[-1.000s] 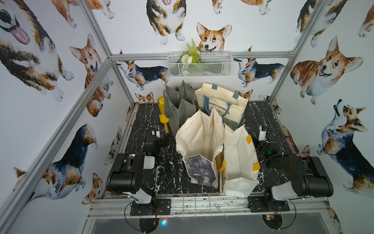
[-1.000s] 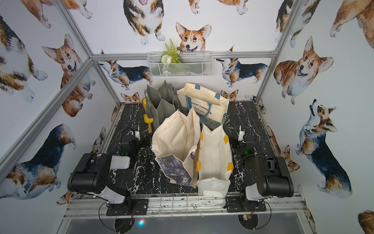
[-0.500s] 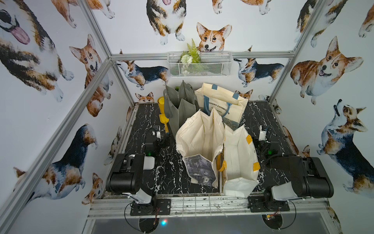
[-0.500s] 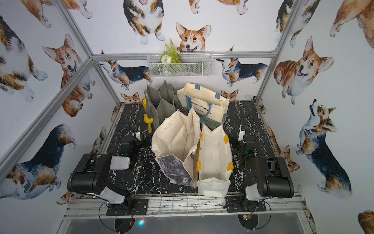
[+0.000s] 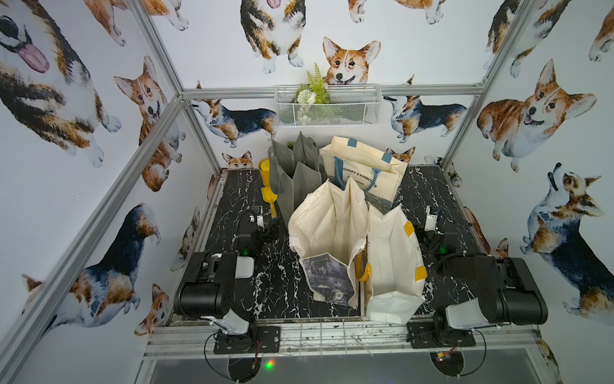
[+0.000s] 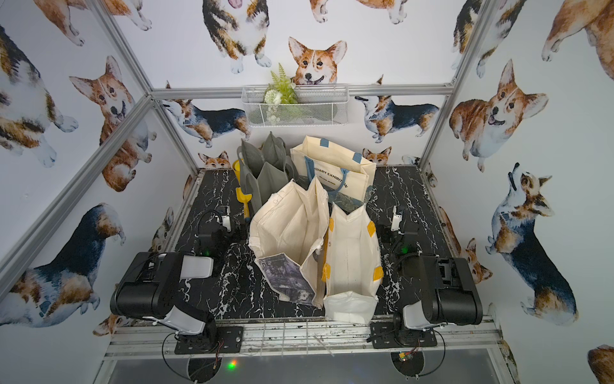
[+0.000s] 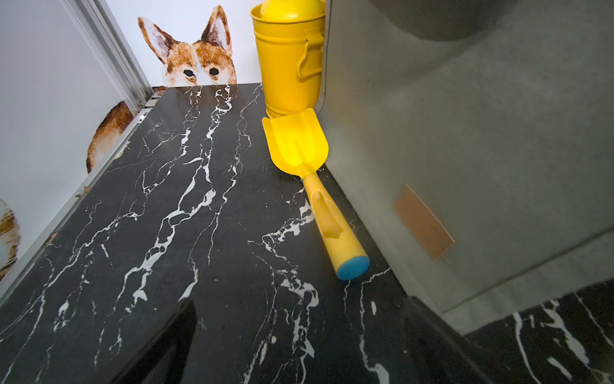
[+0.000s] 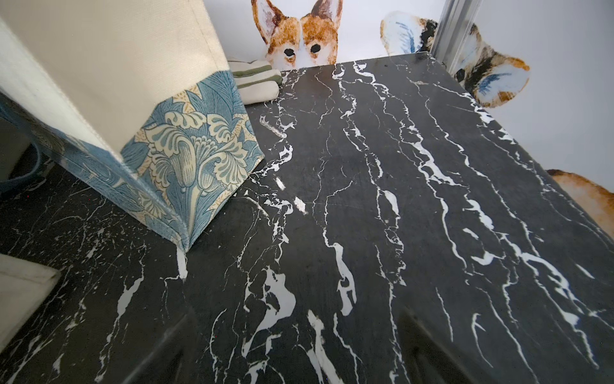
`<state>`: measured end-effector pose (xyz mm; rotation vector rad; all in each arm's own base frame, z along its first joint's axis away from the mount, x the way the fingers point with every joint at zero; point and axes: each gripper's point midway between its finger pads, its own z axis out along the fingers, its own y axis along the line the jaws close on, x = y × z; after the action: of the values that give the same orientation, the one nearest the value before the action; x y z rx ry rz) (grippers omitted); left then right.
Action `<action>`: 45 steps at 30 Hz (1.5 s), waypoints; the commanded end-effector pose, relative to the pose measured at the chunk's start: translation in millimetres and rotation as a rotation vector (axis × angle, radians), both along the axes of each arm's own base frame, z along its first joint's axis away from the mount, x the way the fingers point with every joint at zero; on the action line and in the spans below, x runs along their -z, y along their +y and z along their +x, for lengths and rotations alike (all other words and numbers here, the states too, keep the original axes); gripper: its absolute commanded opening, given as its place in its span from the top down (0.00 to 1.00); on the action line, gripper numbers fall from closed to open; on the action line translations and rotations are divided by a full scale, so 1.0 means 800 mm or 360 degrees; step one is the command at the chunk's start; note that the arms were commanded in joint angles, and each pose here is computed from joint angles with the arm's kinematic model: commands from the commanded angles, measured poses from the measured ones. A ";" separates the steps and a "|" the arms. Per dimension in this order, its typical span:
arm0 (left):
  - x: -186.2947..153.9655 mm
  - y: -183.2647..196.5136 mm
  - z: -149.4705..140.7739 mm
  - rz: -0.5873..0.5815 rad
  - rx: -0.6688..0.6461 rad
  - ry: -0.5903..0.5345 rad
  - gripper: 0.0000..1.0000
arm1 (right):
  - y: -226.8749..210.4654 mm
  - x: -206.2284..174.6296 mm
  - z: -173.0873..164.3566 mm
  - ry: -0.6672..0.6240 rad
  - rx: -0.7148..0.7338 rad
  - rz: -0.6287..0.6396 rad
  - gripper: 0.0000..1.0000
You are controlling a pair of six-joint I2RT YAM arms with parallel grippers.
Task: Put away the canvas bag
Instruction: Press the canvas bag at the center of the board.
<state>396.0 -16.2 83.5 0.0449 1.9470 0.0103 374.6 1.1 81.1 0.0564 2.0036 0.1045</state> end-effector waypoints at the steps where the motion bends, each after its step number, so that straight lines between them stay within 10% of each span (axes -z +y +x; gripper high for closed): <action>1: -0.007 0.002 0.003 0.0015 -0.0004 -0.0040 0.03 | 0.001 -0.009 0.004 -0.0044 -0.0009 -0.0004 0.12; 10: -0.026 0.005 -0.002 0.0013 -0.0029 -0.0076 0.03 | -0.010 -0.025 0.003 -0.0093 0.0074 -0.0013 0.00; 20: -0.148 0.019 -0.054 -0.0003 -0.0119 -0.0013 0.00 | -0.047 -0.202 -0.041 -0.0130 0.0326 -0.0123 0.00; 30: -0.258 -0.066 -0.094 -0.0359 0.0419 0.0162 0.07 | 0.109 -0.342 -0.019 0.0180 -0.0453 0.0277 0.17; 45: -0.225 -0.193 -0.143 -0.0547 0.1030 0.0773 0.11 | 0.281 -0.278 -0.103 0.0887 -0.1118 0.0281 0.30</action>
<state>294.6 -161.3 275.4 0.4343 2.2251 -0.7764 311.0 223.1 313.7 -0.5701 2.3980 0.7137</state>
